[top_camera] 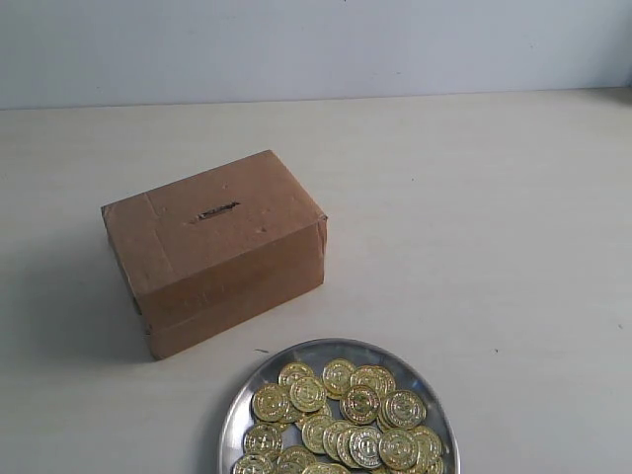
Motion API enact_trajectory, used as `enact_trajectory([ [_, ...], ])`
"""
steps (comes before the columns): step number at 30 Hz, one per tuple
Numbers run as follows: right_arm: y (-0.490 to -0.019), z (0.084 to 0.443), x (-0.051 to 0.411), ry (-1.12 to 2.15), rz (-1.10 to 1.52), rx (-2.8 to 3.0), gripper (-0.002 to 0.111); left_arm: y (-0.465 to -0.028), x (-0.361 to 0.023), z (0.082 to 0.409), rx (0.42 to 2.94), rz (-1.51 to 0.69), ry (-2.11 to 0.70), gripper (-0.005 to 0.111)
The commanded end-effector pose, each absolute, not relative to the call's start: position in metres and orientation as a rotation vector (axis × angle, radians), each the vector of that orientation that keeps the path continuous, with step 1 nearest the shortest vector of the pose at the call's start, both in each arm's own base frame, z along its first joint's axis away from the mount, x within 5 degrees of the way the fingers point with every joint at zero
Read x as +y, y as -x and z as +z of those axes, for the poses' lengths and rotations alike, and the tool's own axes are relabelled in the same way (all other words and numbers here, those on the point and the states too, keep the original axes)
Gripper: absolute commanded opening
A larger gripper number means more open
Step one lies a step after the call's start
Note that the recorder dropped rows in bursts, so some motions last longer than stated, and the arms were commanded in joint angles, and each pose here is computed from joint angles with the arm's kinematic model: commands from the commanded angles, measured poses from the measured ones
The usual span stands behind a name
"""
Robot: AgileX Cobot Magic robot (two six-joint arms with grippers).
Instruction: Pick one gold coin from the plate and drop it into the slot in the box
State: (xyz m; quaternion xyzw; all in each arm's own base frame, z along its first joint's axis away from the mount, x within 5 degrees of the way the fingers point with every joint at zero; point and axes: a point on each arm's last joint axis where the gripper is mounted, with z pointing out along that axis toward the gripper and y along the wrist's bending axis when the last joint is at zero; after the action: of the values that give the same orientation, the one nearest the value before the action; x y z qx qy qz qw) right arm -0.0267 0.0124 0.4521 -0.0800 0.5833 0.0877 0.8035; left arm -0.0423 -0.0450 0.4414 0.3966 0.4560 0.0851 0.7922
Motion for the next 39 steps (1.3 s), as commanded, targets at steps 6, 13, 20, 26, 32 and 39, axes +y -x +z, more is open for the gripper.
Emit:
enact_trajectory([
  [6,0.067,0.436,0.017,0.107,0.087,1.130,0.000,0.046,-0.049,0.394,1.034,0.232,-0.809,0.000],
  [13,0.056,0.403,0.017,0.105,0.101,1.189,0.000,0.036,-0.049,0.367,1.090,0.208,-0.822,0.000],
  [20,0.026,0.371,0.016,0.096,0.109,1.321,0.000,0.019,-0.048,0.345,1.173,0.171,-0.834,0.000],
  [26,0.003,0.339,0.015,0.088,0.117,1.439,0.000,0.000,-0.048,0.314,1.278,0.122,-0.848,0.000],
  [32,-0.003,0.327,0.015,0.088,0.122,1.489,0.000,-0.010,-0.047,0.294,1.345,0.096,-0.859,0.000],
  [39,-0.006,0.323,0.015,0.081,0.131,1.498,0.000,-0.011,-0.047,0.292,1.351,0.083,-0.853,0.000],
])
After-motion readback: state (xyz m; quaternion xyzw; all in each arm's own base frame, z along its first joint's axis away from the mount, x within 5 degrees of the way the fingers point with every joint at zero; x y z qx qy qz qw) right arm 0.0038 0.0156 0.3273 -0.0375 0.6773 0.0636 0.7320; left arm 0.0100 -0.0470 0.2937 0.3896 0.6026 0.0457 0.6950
